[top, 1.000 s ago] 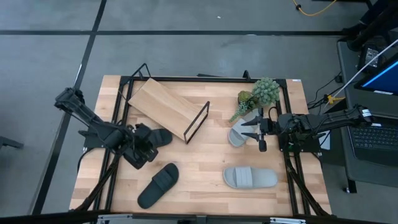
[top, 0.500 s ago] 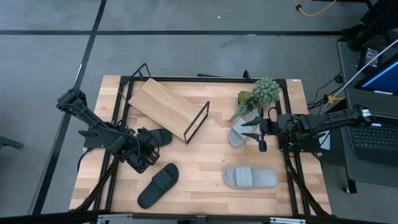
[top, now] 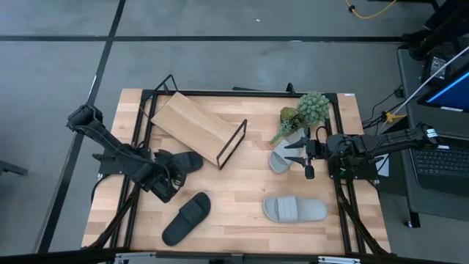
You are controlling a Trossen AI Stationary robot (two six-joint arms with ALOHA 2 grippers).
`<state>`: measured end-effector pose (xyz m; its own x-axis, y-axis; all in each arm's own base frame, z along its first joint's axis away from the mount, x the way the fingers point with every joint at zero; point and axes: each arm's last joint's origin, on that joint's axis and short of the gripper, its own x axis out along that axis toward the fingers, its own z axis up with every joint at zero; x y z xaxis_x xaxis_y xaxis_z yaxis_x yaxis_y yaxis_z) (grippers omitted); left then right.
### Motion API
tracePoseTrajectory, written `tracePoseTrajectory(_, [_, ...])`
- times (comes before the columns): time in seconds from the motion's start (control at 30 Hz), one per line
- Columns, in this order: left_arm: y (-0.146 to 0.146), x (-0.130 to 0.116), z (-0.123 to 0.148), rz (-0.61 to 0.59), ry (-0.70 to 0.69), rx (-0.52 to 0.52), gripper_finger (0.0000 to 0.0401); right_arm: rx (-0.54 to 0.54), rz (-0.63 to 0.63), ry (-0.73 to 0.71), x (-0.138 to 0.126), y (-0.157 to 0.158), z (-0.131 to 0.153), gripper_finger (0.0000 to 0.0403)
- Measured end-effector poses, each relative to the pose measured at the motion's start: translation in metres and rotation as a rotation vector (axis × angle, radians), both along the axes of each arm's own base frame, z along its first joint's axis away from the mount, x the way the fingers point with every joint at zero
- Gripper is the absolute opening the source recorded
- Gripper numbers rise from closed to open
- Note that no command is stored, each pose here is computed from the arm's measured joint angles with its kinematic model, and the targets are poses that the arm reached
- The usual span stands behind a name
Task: Pick and place slides into the shelf
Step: Put the top black slipper on the shelf
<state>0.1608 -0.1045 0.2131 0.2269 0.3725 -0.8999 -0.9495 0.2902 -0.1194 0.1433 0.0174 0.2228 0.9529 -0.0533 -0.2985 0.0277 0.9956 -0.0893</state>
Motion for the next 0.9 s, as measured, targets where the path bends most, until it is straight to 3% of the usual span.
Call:
tracePoseTrajectory(0.2, [0.003,-0.006,-0.017,0.078,0.001,-0.019,0.0140,0.001,0.000,-0.006,0.000,0.000,0.001,0.0180])
tracePoseTrajectory(0.53, [-0.001,0.000,-0.020,0.022,-0.051,-0.050,0.0140,-0.001,0.001,-0.006,0.000,0.000,0.001,0.0180])
tracePoseTrajectory(0.8, [-0.001,0.003,-0.016,-0.188,0.018,0.004,0.0140,-0.002,0.001,-0.006,0.000,0.000,0.001,0.0180])
tracePoseTrajectory(0.9, [-0.003,0.008,-0.006,-0.267,0.038,-0.020,0.0140,-0.001,0.001,-0.006,0.000,0.000,0.001,0.0180])
